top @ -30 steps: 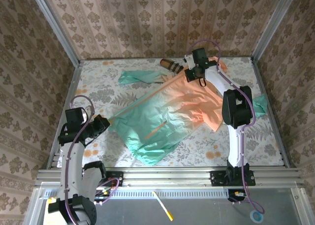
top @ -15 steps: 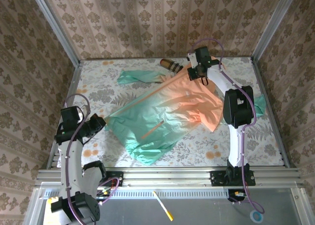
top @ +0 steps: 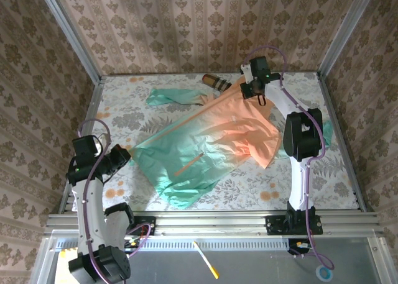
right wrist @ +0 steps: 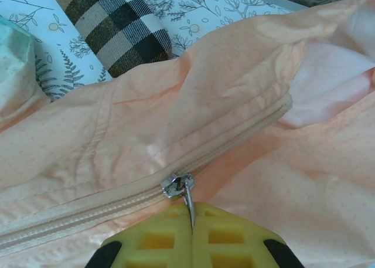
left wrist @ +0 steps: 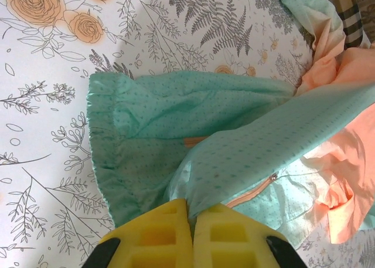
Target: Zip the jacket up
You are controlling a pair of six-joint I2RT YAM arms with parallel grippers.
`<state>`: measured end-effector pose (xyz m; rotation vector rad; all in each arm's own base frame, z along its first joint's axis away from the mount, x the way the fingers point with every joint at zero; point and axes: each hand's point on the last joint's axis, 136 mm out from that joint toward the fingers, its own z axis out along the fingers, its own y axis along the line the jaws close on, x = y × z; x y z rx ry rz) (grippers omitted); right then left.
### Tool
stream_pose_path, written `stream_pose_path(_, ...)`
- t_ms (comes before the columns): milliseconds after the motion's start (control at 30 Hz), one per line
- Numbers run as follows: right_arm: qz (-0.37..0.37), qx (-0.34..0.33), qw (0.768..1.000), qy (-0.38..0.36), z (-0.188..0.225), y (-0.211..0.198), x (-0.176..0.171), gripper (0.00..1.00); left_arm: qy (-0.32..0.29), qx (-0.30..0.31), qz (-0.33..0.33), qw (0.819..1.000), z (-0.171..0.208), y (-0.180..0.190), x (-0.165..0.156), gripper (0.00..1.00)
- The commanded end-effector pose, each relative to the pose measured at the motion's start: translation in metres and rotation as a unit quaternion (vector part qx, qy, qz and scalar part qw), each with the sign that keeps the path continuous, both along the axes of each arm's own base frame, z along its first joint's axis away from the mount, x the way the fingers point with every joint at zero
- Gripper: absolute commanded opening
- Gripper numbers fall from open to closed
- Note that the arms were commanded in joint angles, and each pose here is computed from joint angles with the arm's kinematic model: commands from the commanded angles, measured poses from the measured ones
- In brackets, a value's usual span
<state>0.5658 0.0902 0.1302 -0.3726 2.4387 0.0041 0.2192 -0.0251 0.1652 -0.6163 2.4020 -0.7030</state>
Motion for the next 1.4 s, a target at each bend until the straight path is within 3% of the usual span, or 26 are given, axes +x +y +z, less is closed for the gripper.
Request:
stream_pose_path(0,-0.036,-0.037,0.998,-0.027,0.026,-0.035,0.009,0.00,-0.006,0.022,0.007,1.000,0.009,0.008,-0.002,0.00)
stream_pose_path(1367,-0.069,0.003,0.998,0.006,0.009,-0.071,0.026,0.00,-0.005,0.012,0.005,1.000,0.001,0.020,0.014,0.00)
